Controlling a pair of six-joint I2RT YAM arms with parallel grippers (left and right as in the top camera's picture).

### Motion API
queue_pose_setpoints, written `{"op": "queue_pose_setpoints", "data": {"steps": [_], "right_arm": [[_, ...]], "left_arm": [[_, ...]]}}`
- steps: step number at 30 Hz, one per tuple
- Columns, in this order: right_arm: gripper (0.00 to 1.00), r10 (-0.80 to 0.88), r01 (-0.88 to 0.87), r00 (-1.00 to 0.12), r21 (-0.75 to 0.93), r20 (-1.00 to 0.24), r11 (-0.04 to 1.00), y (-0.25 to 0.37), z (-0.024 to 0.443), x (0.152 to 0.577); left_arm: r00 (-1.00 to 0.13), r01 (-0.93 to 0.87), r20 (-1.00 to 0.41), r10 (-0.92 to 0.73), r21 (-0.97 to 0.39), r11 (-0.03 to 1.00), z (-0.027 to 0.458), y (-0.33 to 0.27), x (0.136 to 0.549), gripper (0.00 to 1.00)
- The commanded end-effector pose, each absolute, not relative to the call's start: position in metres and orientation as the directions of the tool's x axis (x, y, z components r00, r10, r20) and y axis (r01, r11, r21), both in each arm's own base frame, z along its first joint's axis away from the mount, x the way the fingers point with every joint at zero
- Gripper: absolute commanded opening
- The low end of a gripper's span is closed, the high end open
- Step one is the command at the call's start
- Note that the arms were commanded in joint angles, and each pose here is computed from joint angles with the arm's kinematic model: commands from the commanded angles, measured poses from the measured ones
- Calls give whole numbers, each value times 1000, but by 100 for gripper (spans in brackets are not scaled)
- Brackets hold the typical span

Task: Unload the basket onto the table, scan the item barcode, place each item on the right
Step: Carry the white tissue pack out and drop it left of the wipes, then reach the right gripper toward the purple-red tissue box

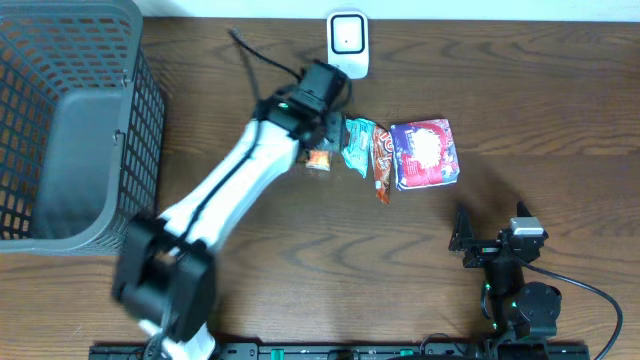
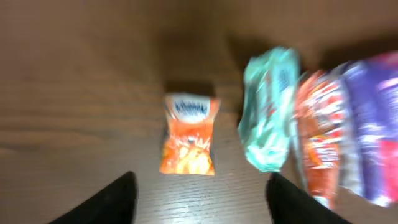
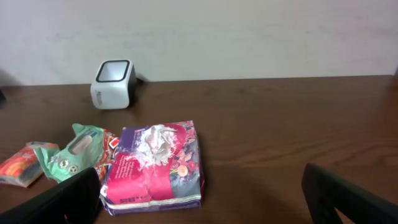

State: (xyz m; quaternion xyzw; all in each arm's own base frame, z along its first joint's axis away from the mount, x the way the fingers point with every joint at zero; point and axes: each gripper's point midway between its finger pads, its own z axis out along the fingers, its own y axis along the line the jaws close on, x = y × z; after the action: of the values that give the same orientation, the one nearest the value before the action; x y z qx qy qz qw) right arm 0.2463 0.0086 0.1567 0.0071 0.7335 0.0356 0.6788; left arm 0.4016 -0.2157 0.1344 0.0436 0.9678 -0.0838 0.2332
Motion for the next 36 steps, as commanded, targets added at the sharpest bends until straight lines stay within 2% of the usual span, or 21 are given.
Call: {"op": "queue_pose_setpoints", "data": {"steps": [1, 2, 3, 7, 13, 22, 24, 26, 27, 28, 29, 32, 36], "right_arm": [[99, 69, -29, -78, 72, -995, 997, 7, 156, 246], [99, 69, -29, -78, 72, -995, 997, 7, 156, 246], [99, 69, -29, -78, 72, -995, 997, 7, 156, 246], [99, 69, -29, -78, 72, -995, 997, 7, 156, 246], [99, 69, -29, -78, 72, -995, 997, 7, 156, 246], [99, 69, -30, -71, 72, -995, 997, 7, 158, 246], [99, 136, -83, -59, 141, -989, 987, 17, 164, 246], [99, 292, -249, -108, 310, -950, 917, 48, 169, 240], [99, 395, -412, -238, 461, -887, 786, 83, 169, 226], [99, 410, -481, -307, 511, -859, 712, 99, 170, 216], [99, 412, -522, -314, 518, -855, 678, 106, 176, 211], [99, 419, -611, -214, 456, -882, 647, 111, 207, 205], [99, 412, -727, 26, 265, -911, 633, 114, 260, 186]], "left_arm": [[-768, 60, -638, -48, -147, 987, 231, -170, 407, 83], [-737, -5, -671, -79, -112, 994, 251, -142, 401, 96], [-724, -43, -683, -97, -96, 994, 262, -125, 395, 100], [-732, -135, -665, -149, -73, 988, 283, -74, 359, 98], [-817, -169, -559, -143, -5, 986, 276, -47, 303, 98], [-839, -169, -526, -136, 14, 986, 271, -44, 293, 98], [-839, -169, -526, -136, 14, 986, 271, -44, 293, 98], [-839, -169, -526, -136, 14, 986, 271, -44, 293, 98], [-839, -169, -526, -136, 14, 986, 271, -44, 293, 98], [-839, -169, -526, -136, 14, 986, 271, -44, 293, 98], [-839, -169, -526, -136, 14, 986, 271, -44, 293, 98], [-839, -169, -526, -136, 14, 986, 271, -44, 293, 98], [-839, -169, -526, -136, 14, 986, 271, -44, 293, 98]]}}
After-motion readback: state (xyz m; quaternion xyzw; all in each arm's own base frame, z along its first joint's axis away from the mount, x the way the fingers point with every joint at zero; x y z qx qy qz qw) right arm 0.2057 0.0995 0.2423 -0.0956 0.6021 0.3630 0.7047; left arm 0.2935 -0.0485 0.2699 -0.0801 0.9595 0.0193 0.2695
